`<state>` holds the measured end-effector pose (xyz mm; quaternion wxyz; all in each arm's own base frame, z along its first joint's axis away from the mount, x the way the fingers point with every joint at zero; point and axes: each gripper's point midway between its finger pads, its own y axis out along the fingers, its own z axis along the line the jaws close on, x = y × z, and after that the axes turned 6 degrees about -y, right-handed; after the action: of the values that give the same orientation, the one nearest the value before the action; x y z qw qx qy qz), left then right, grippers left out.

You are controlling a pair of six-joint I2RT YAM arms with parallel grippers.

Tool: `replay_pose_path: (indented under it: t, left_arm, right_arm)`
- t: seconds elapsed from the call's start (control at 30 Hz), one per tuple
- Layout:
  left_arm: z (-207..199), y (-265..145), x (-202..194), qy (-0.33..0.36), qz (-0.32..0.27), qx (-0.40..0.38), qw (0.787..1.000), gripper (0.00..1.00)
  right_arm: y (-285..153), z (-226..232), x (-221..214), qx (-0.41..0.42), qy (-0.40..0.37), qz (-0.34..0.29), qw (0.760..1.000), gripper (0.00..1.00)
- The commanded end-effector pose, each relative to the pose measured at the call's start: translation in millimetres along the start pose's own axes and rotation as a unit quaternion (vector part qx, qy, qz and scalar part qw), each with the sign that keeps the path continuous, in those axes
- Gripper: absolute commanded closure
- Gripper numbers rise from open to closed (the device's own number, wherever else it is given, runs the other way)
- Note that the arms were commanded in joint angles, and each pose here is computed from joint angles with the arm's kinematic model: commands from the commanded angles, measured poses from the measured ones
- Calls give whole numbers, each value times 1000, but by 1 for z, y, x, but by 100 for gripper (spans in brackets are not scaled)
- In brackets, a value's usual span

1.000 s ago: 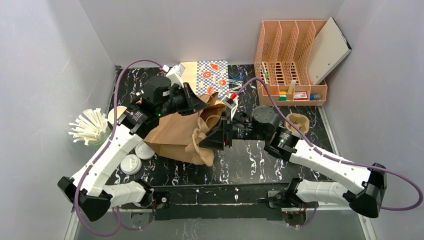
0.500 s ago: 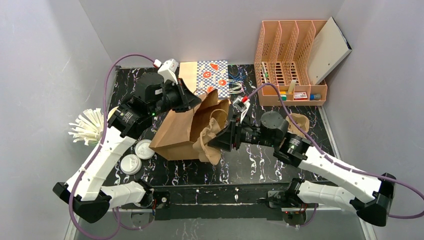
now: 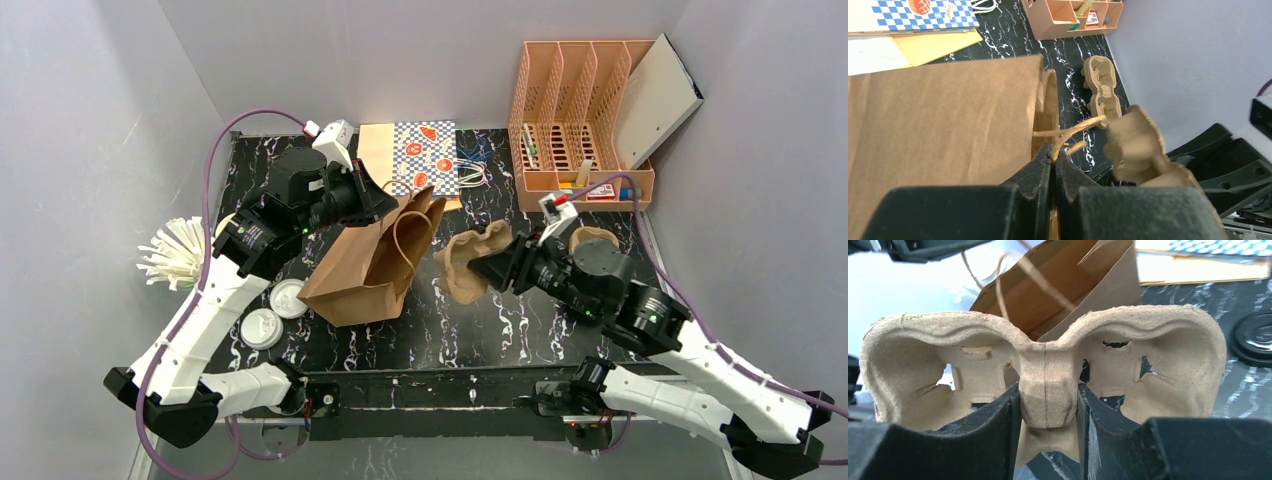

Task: Pack the takeout coffee

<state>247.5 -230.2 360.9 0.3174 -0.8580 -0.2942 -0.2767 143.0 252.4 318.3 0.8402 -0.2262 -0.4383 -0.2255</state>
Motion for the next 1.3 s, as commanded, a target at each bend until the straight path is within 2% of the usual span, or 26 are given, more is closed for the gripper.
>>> replay_pose_path:
  t: [0.0, 0.07, 0.23, 0.47, 0.67, 0.87, 0.97, 1.07, 1.27]
  left_arm:
    - [-2, -7, 3, 9, -7, -3, 1000, 100]
    - [-1, -6, 1, 8, -4, -3, 1000, 100]
    - [-3, -3, -2, 5, 4, -9, 1000, 100]
    - [-4, -2, -11, 0, 23, -19, 1000, 100]
    - [-2, 0, -16, -7, 31, -18, 999, 100]
    - [3, -2, -13, -5, 26, 0, 1000, 100]
    - [8, -1, -15, -2, 29, 11, 1000, 100]
    - [14, 1, -17, -1, 32, 24, 999, 100]
    - [19, 0, -10, 4, 17, 42, 999, 100]
  right_arm:
    - [-23, -27, 32, -93, -15, -50, 994, 73]
    - [-28, -22, 40, -87, -22, -57, 994, 73]
    - [-39, 29, 78, 26, -88, -100, 991, 71]
    - [5, 69, 97, 84, -147, -65, 983, 73]
    - [28, 104, 115, 173, -214, -134, 952, 72]
    - [48, 102, 111, 192, -259, -200, 925, 74]
    - [53, 101, 105, 202, -274, -211, 916, 75]
    - [63, 96, 97, 200, -271, -205, 919, 75]
    - [74, 88, 80, 176, -195, -124, 957, 75]
